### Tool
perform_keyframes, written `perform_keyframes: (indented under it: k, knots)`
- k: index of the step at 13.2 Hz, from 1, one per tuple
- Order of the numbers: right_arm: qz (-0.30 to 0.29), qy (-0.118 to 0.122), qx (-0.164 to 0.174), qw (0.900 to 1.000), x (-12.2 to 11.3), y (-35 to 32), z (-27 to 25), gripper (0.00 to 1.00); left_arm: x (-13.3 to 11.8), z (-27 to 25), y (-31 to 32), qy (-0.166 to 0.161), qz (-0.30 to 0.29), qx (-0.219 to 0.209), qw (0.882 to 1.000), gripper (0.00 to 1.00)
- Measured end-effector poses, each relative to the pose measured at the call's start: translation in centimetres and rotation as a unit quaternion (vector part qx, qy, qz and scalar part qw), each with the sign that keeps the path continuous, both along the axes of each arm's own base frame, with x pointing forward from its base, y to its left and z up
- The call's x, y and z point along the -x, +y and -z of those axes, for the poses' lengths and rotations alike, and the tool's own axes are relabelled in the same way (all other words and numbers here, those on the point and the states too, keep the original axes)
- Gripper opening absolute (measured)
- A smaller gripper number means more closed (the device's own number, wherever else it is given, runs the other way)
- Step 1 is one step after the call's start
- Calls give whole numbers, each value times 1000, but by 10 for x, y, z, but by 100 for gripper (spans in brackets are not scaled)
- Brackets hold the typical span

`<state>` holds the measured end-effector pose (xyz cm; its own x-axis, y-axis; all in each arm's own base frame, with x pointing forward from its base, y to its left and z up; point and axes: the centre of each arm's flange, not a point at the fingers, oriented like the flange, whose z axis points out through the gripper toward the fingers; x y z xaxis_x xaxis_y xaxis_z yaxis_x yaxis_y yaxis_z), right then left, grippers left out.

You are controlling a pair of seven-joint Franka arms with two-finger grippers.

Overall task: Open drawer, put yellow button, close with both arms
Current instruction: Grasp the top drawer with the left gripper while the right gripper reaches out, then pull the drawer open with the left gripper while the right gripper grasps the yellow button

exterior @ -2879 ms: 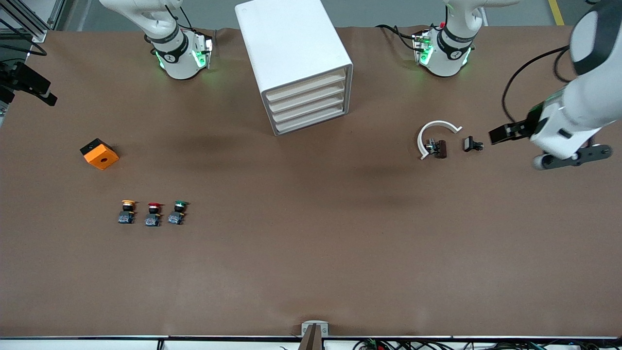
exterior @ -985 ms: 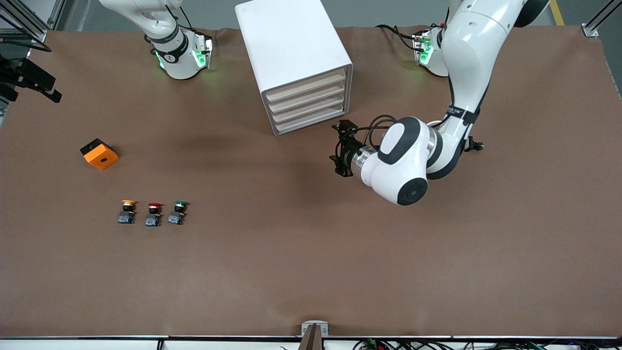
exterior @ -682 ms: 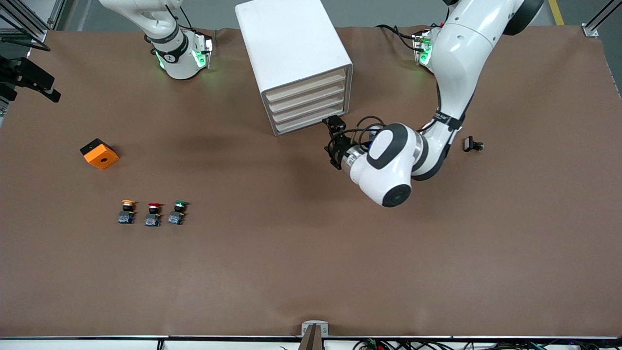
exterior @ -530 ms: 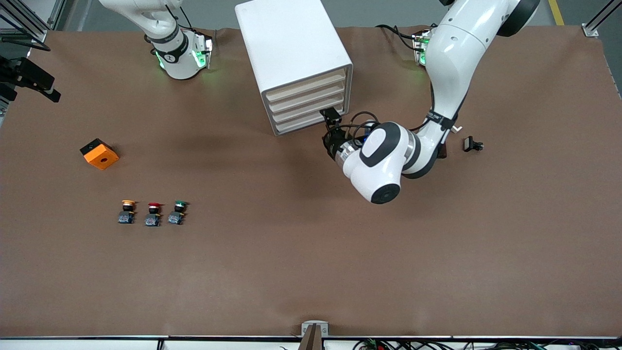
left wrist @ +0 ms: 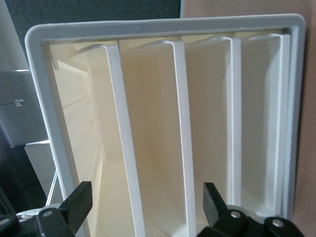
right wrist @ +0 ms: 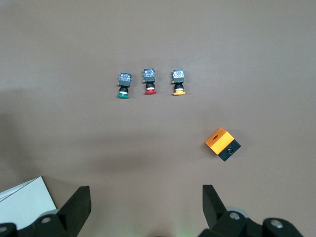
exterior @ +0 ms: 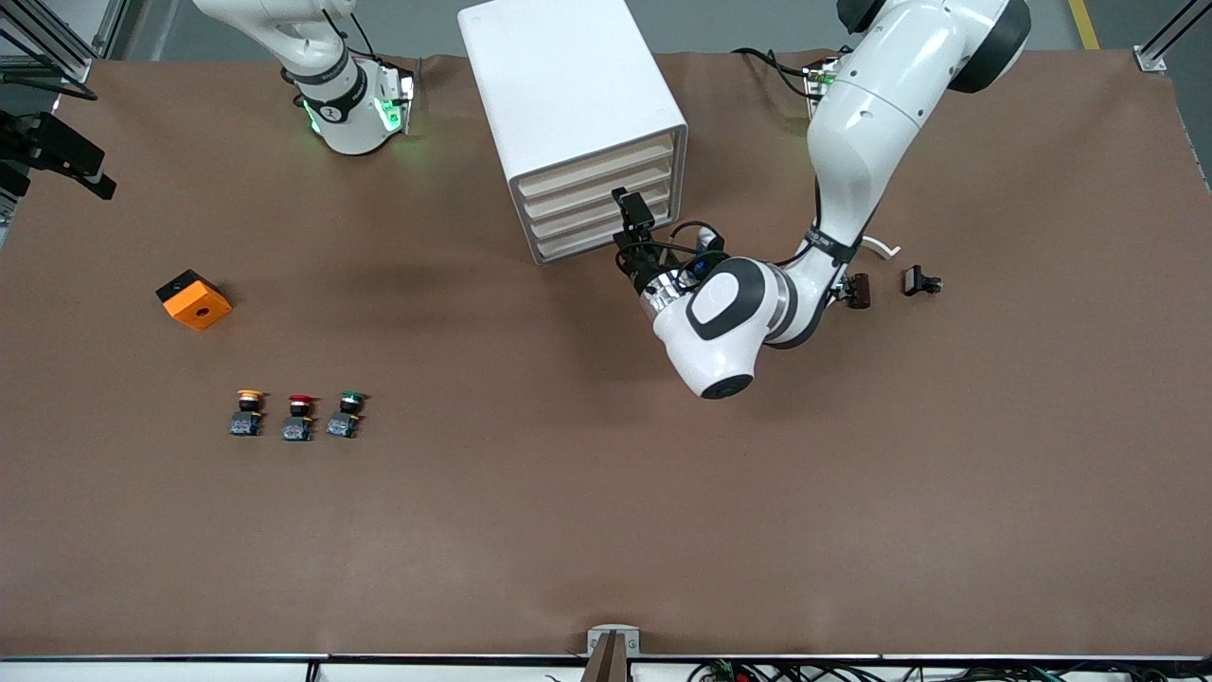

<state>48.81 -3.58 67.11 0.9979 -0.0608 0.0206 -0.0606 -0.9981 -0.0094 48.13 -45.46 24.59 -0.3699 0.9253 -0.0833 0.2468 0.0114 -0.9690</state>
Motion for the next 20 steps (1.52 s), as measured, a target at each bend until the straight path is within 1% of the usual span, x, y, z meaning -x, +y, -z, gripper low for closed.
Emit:
perform_keyframes:
  k: [2, 3, 4, 5, 7, 8, 9, 10, 11, 12, 14, 15, 16, 17, 18, 20]
  knots:
    - [1, 0, 0, 1000, 0, -1, 0, 100, 14, 4, -11, 16, 12, -10, 1000, 90]
    - [3, 1, 0, 1000, 0, -2, 1, 100, 20, 5, -15, 23, 20, -15, 999, 90]
    - [4, 6, 0, 1000, -2, -4, 4, 100, 26, 6, -18, 30, 28, -18, 999, 81]
    - [4, 15, 3, 1000, -6, -5, 12, 100, 31, 7, -20, 37, 35, -23, 998, 77]
    - [4, 40, 9, 999, -24, -6, 39, 100, 40, 12, -24, 58, 45, -42, 996, 75]
    - [4, 55, 9, 998, -37, -6, 60, 100, 46, 15, -28, 66, 50, -51, 995, 72]
    - [4, 69, 10, 998, -52, -7, 82, 100, 51, 17, -32, 70, 53, -57, 994, 71]
    - [4, 80, 12, 997, -66, -7, 101, 100, 54, 18, -34, 72, 55, -60, 994, 63]
    - [3, 86, 14, 996, -79, -7, 118, 100, 56, 19, -36, 73, 57, -63, 994, 63]
    - [3, 84, 16, 996, -90, -8, 131, 100, 56, 19, -35, 74, 56, -65, 994, 57]
    - [1, 71, 27, 997, -109, -10, 151, 100, 54, 18, -34, 78, 54, -63, 993, 31]
    - [0, 61, 32, 998, -119, -12, 164, 100, 53, 17, -33, 81, 53, -62, 993, 26]
    - [1, 48, 36, 998, -130, -16, 183, 100, 51, 17, -31, 82, 51, -62, 993, 26]
    - [5, 37, 39, 999, -140, -23, 206, 100, 51, 15, -30, 85, 51, -59, 993, 17]
    - [8, 34, 40, 999, -147, -30, 230, 100, 50, 14, -30, 85, 50, -57, 993, 15]
    - [12, 28, 41, 999, -156, -40, 273, 100, 47, 14, -28, 85, 48, -58, 994, 15]
